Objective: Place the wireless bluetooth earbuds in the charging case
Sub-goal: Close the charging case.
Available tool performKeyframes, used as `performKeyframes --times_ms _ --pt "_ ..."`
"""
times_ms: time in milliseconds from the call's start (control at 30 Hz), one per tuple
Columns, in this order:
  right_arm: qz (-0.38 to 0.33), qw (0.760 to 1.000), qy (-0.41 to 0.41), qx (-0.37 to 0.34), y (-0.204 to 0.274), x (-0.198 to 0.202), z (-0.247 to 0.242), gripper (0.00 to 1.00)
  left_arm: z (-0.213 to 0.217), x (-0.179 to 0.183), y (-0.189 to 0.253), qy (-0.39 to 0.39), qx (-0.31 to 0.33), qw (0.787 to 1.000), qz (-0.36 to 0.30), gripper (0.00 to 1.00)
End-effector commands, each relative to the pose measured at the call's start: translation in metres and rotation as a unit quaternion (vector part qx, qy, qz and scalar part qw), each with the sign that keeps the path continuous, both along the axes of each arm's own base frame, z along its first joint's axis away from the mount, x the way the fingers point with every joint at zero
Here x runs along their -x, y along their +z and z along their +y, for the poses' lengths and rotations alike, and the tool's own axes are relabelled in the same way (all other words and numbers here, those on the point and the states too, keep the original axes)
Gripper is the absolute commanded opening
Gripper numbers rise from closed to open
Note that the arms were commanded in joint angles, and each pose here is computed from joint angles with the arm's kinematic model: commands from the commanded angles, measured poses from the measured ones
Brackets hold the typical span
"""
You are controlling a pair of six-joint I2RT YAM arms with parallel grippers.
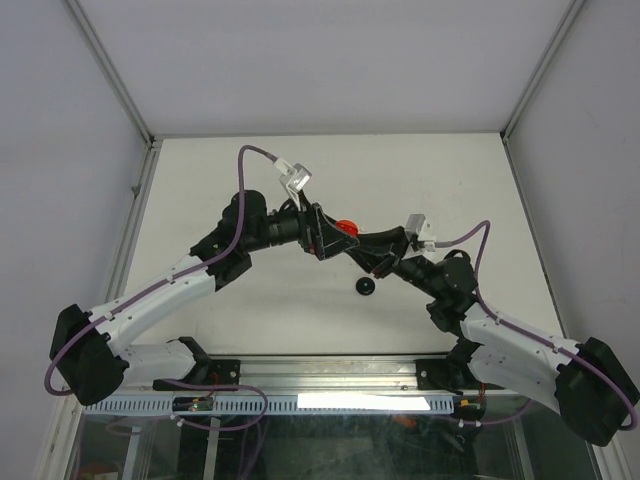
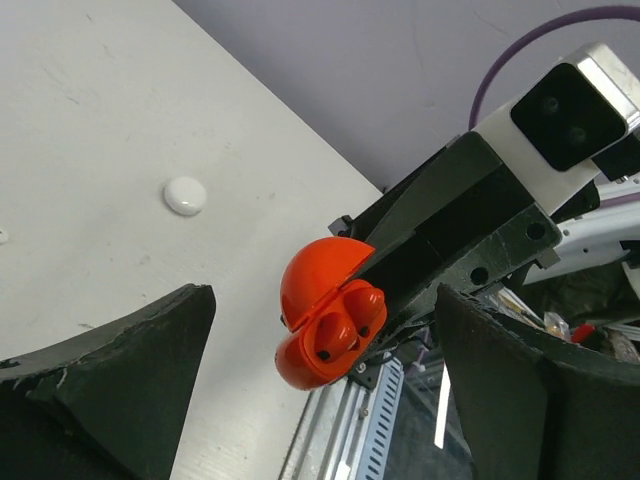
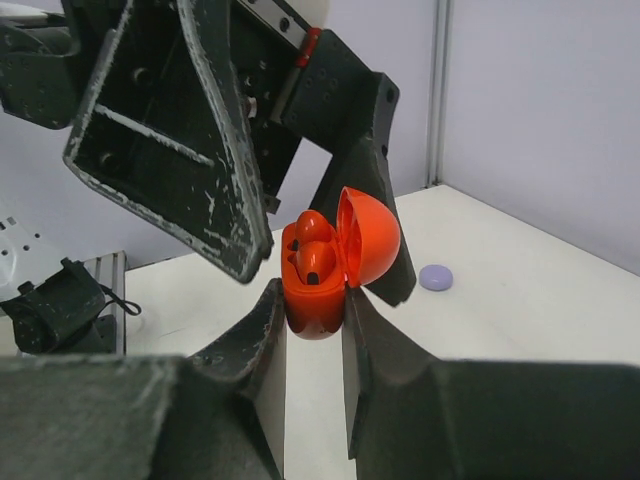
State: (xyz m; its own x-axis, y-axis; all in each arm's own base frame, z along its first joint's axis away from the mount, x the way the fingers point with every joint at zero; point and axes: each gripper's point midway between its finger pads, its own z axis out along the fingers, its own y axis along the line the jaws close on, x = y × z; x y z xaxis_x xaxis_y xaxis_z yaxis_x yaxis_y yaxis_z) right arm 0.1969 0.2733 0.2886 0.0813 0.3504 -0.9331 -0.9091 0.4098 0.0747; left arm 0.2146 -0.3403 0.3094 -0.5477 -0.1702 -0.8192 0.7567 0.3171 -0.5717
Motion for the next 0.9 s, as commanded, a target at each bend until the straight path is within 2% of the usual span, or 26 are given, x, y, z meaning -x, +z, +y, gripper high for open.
performKeyframes --times_ms 0,367,867 --pt "-0.025 0.999 0.033 -0.022 0.027 0.01 0.006 0.0 -0.007 0.017 0.025 -0.067 0.038 0.997 -0.005 0.93" --pt "0.013 0.997 0.071 0.008 0.004 0.016 0.017 0.0 0.009 0.031 0.046 -0.13 0.098 0.987 -0.013 0.81" --pt "0.06 0.996 0.061 0.039 -0.021 0.012 0.016 0.0 0.014 0.044 0.049 -0.169 0.102 0.98 -0.006 0.8"
